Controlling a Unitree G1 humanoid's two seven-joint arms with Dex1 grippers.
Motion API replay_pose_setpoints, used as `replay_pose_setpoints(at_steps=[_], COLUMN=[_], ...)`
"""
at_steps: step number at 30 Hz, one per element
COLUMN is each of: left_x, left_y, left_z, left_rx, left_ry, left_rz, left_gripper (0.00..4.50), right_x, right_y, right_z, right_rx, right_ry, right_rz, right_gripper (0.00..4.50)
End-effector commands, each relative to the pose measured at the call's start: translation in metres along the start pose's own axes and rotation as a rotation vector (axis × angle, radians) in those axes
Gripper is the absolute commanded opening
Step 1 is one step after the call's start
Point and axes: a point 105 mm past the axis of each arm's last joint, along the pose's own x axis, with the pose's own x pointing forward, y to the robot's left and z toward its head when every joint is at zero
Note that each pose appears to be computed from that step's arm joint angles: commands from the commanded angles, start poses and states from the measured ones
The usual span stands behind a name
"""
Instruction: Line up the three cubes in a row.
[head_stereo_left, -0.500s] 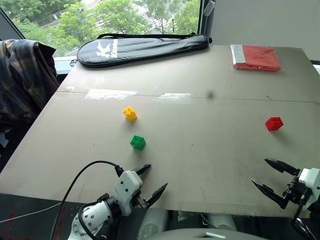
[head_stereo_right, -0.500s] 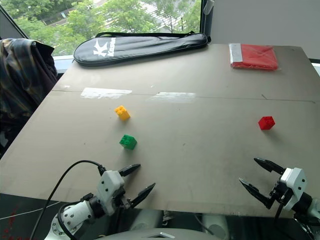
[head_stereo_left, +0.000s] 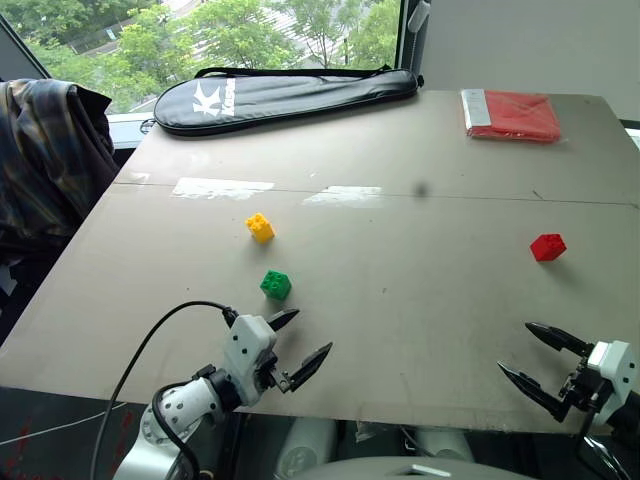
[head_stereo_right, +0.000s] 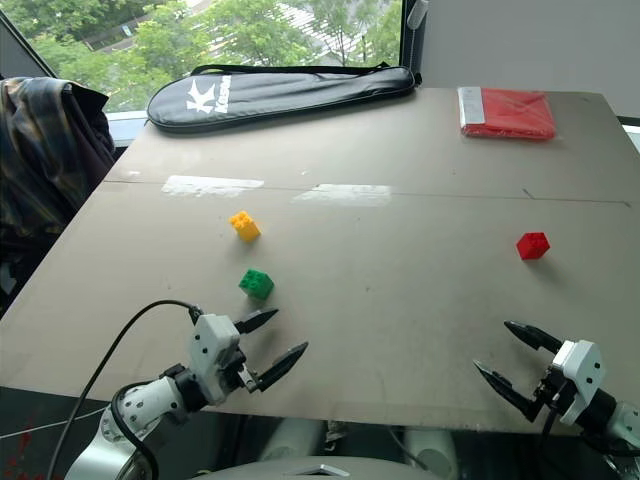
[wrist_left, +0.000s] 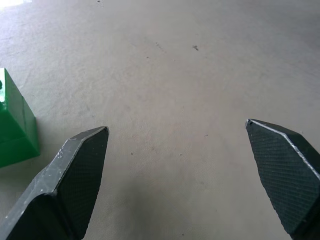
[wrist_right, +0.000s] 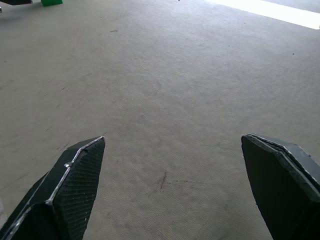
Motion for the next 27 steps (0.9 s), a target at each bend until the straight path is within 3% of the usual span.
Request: replay_pose_setpoints(at_steps=[1, 12, 18, 27], left_x=[-0.001, 0.001, 0.002, 0.01], left_y=[0.002, 0.001, -0.001, -0.012], left_z=[0.004, 0.002, 0.005, 0.058], left_rx=[0.013, 0.034, 0.054, 0.116], left_ry=[-0.018, -0.013, -0.005, -0.045], left_rz=[-0.013, -0.043, -0.095, -0.37], left_gripper=[4.49, 4.49, 4.49, 4.49], right_x=[-0.004, 0.004, 0.006, 0.02], right_y=[0.0, -0.015, -0.04, -0.1], right_z=[0.003, 0.007, 0.01, 0.019], right_rx=[-0.019, -0.02, -0.022, 0.04], right_ry=[-0.011, -0.026, -0.017, -0.006], right_rz=[-0.014, -0.121, -0.286, -0.561], right_gripper=[4.5, 4.5, 4.5, 4.5])
